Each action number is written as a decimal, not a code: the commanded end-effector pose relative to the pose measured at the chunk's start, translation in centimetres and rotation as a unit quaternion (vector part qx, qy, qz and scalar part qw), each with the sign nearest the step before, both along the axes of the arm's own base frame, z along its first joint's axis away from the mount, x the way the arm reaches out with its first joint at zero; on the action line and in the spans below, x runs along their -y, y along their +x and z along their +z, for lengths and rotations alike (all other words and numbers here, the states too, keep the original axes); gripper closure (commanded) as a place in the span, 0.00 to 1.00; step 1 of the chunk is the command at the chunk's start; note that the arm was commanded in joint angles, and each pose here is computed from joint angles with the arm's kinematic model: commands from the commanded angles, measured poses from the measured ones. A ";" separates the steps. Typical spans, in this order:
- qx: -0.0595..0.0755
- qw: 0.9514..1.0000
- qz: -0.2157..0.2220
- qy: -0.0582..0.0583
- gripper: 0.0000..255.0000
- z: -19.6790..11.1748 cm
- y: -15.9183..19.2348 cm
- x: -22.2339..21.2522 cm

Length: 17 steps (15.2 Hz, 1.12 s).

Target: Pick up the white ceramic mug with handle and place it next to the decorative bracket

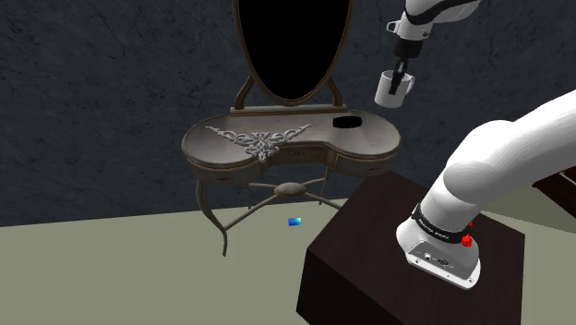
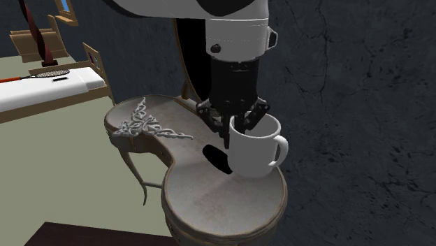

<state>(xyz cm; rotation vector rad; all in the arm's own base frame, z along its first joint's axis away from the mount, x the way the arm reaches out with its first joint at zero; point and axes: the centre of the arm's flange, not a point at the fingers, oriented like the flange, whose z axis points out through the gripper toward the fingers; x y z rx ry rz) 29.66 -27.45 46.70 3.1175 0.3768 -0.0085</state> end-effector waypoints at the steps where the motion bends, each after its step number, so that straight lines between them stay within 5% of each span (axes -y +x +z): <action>1: 0.000 1.000 0.000 0.000 1.00 1.2 0.0 0.0; 9: 0.000 1.000 0.000 0.000 1.00 5.3 0.0 0.0; 17: 0.000 1.000 0.000 0.000 1.00 5.4 7.1 -7.8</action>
